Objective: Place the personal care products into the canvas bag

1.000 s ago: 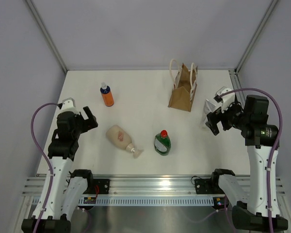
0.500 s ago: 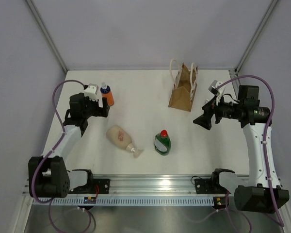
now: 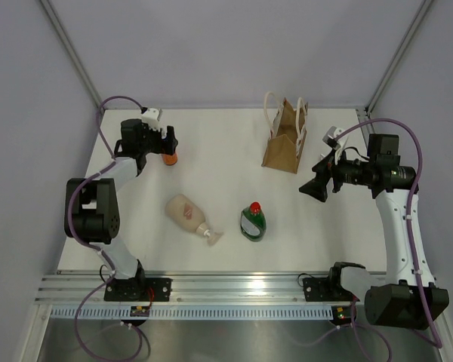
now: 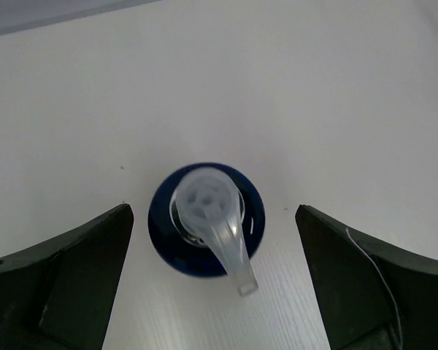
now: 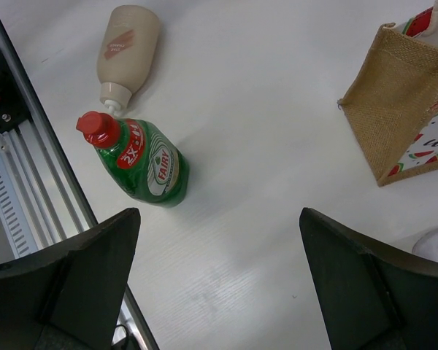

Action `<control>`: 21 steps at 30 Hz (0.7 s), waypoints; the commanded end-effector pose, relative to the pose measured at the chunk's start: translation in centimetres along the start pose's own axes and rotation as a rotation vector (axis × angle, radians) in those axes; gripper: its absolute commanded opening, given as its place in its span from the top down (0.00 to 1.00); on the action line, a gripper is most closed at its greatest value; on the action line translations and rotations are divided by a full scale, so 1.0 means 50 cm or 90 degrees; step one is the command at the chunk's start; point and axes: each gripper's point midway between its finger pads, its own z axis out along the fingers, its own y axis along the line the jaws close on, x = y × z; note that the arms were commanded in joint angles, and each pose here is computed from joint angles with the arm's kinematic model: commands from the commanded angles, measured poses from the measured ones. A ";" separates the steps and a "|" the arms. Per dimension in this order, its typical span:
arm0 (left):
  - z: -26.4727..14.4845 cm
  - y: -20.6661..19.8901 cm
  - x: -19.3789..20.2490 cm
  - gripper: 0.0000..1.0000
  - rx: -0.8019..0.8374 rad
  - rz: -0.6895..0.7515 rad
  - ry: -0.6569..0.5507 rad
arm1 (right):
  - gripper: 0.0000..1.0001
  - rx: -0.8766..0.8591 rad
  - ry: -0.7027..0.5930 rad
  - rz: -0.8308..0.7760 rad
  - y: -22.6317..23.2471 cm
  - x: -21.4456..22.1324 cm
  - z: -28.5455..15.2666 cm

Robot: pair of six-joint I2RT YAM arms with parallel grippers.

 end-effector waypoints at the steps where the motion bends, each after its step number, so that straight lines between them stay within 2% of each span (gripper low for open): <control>1: 0.028 0.027 -0.079 0.01 -0.016 0.018 -0.071 | 0.00 0.011 -0.012 -0.026 -0.011 -0.012 -0.003; 4: 0.044 0.030 -0.075 0.02 -0.015 0.014 -0.071 | 0.01 0.017 -0.012 -0.024 -0.019 -0.017 -0.004; 10: 0.054 0.027 -0.059 0.15 -0.014 0.004 -0.061 | 0.01 0.026 -0.017 -0.024 -0.027 -0.028 -0.010; 13: 0.050 0.021 -0.063 0.32 -0.013 0.004 -0.061 | 0.00 0.031 -0.015 -0.024 -0.028 -0.026 -0.011; 14: 0.048 0.018 -0.068 0.50 -0.009 0.002 -0.064 | 0.00 0.030 -0.015 -0.023 -0.027 -0.026 -0.011; 16: 0.036 0.005 -0.097 0.68 0.002 -0.005 -0.086 | 0.01 0.031 -0.016 -0.022 -0.027 -0.025 -0.012; 17: 0.032 -0.005 -0.107 0.83 0.010 -0.005 -0.092 | 0.01 0.031 -0.017 -0.022 -0.025 -0.026 -0.013; 18: 0.025 -0.012 -0.126 0.91 0.014 -0.005 -0.102 | 0.00 0.030 -0.018 -0.022 -0.024 -0.027 -0.013; 19: 0.013 -0.024 -0.149 0.97 0.028 -0.002 -0.113 | 0.00 0.031 -0.018 -0.021 -0.023 -0.026 -0.013; 21: 0.003 -0.061 -0.159 1.00 0.056 -0.028 -0.104 | 0.00 0.035 -0.018 -0.016 -0.020 -0.025 -0.016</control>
